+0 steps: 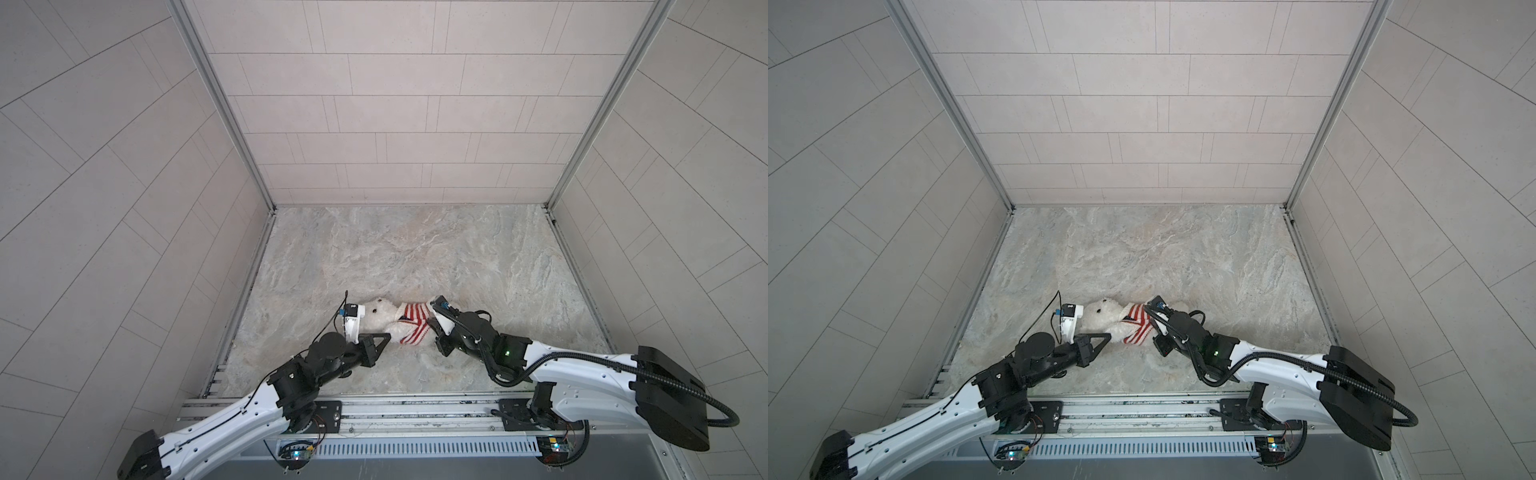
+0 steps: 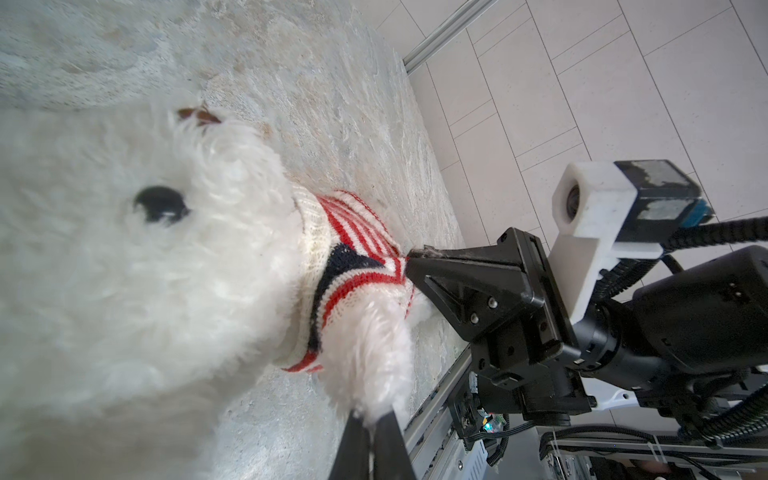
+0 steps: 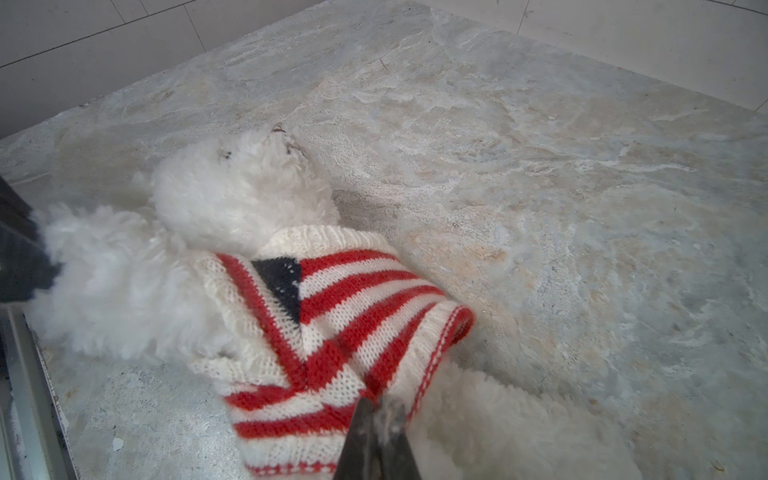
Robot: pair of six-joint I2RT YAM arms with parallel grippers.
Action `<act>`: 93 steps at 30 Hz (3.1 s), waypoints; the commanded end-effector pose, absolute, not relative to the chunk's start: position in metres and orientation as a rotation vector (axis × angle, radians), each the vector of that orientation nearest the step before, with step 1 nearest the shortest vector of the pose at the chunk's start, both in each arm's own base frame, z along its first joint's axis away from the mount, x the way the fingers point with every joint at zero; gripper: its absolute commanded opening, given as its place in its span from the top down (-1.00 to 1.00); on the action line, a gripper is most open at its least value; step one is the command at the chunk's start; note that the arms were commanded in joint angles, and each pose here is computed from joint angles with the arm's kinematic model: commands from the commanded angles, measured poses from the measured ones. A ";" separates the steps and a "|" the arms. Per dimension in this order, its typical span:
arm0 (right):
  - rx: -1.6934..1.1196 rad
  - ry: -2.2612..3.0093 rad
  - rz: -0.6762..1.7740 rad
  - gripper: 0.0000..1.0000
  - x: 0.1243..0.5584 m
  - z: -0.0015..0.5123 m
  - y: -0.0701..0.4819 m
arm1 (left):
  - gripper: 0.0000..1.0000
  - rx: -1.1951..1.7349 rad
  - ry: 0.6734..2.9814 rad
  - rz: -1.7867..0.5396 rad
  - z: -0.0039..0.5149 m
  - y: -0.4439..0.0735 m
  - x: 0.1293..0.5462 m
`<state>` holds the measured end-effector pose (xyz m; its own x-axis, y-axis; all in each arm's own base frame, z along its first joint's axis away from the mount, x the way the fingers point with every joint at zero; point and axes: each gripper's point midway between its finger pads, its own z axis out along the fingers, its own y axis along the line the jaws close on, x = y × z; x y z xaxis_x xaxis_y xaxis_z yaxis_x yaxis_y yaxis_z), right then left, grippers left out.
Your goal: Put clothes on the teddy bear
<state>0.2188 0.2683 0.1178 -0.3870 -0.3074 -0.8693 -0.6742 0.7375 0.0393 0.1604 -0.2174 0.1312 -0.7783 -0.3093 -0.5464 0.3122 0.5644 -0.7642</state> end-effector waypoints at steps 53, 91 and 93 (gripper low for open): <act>-0.826 2.001 0.277 1.00 0.220 0.091 0.252 | 1.00 0.013 2.020 -1.299 0.160 -0.230 0.171; -0.838 2.006 0.358 0.34 0.243 0.131 0.292 | 1.00 0.051 2.270 -0.862 0.103 -0.195 0.177; -0.848 2.021 0.349 0.34 0.243 0.125 0.293 | 1.00 0.061 2.274 -0.846 0.103 -0.195 0.179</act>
<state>0.2404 0.2905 0.1251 -0.3574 -0.4420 -0.8227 -0.6902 0.7185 -0.0862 0.1730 -0.1988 0.0973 -0.7733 -0.2074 -0.5992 0.2591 0.7592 -0.5971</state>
